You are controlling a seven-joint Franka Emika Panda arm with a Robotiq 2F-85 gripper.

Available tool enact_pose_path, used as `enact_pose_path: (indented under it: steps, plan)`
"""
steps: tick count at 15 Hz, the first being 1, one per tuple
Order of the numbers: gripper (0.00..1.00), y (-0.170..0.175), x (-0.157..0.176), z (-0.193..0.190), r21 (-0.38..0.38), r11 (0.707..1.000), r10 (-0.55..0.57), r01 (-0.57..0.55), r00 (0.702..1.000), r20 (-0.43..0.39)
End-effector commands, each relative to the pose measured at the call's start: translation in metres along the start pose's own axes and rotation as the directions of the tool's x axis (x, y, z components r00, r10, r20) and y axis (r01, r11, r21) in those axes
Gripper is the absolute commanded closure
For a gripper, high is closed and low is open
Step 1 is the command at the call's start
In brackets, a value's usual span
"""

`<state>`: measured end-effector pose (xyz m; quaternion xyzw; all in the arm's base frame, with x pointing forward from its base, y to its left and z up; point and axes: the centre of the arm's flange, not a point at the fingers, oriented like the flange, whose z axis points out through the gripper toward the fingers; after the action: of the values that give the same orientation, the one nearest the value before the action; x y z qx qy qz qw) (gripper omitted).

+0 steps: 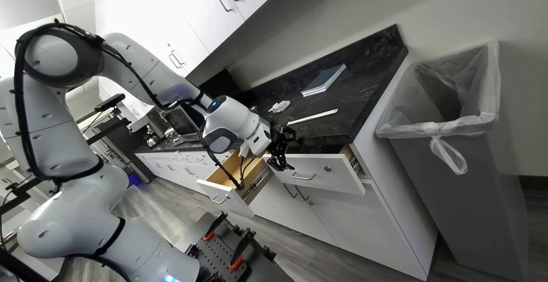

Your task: Open the first and second top drawers from the right of the cabinet. Pick up the tape from the first drawer and put it in the second drawer.

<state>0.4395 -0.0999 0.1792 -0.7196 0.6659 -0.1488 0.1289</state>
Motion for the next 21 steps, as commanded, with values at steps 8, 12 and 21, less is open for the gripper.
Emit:
enact_pose_path:
  steps: [8,12,21]
  plan:
    - [0.3,0.024,0.021,0.011,0.123,0.992,-0.04,0.039,0.999,0.006]
    - [0.24,0.029,0.027,0.024,0.103,0.994,-0.031,0.028,0.999,0.021]
    - [0.52,0.032,0.032,0.06,0.049,0.998,-0.041,0.039,0.998,0.039]
